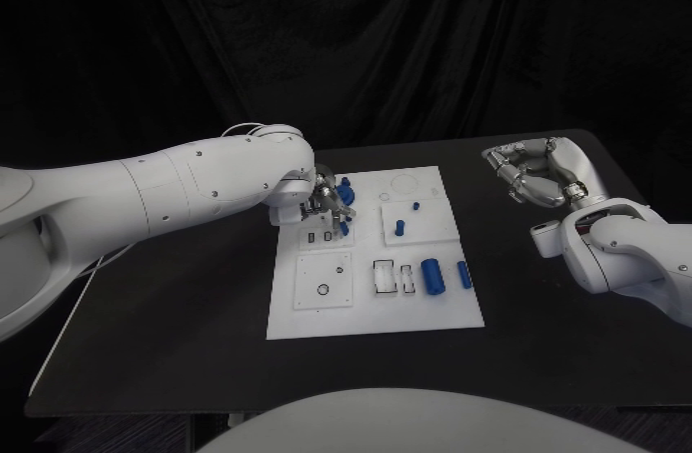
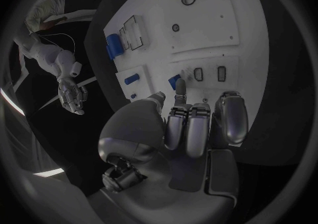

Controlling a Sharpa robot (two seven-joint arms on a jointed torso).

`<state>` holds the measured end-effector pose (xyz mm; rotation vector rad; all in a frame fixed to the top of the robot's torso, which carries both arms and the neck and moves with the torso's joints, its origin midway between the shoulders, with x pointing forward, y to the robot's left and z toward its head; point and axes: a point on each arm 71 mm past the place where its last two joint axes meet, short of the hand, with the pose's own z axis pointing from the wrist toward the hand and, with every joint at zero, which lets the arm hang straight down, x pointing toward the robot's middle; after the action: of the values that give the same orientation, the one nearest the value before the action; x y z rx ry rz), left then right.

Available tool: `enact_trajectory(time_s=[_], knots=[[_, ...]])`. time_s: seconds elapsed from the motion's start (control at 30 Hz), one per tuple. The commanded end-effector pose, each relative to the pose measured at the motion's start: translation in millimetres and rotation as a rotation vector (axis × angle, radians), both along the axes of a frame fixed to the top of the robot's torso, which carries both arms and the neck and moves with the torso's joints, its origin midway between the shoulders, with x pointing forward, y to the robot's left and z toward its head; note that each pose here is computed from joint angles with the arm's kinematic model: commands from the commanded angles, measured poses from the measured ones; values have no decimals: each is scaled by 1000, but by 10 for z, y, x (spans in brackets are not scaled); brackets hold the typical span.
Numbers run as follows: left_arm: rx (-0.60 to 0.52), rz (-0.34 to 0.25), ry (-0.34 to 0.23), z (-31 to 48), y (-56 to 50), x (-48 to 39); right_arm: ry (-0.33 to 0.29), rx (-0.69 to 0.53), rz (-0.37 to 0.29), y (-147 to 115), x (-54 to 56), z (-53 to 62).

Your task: Assemble the parts on the task board

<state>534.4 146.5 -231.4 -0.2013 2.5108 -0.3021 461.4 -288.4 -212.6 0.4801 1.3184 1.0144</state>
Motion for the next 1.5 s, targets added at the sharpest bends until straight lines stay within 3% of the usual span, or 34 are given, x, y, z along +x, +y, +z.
enact_trajectory(time_s=[0.03, 0.5, 1.5], knots=[[-17, 2, -11, -9, -11, 11, 3, -9, -6, -3, -4, -14], [-8, 19, -10, -31, 39, 19, 13, -13, -8, -10, 0, -32], [-23, 2, 12, -158, -10, -11, 30, -19, -6, -3, 19, -59]])
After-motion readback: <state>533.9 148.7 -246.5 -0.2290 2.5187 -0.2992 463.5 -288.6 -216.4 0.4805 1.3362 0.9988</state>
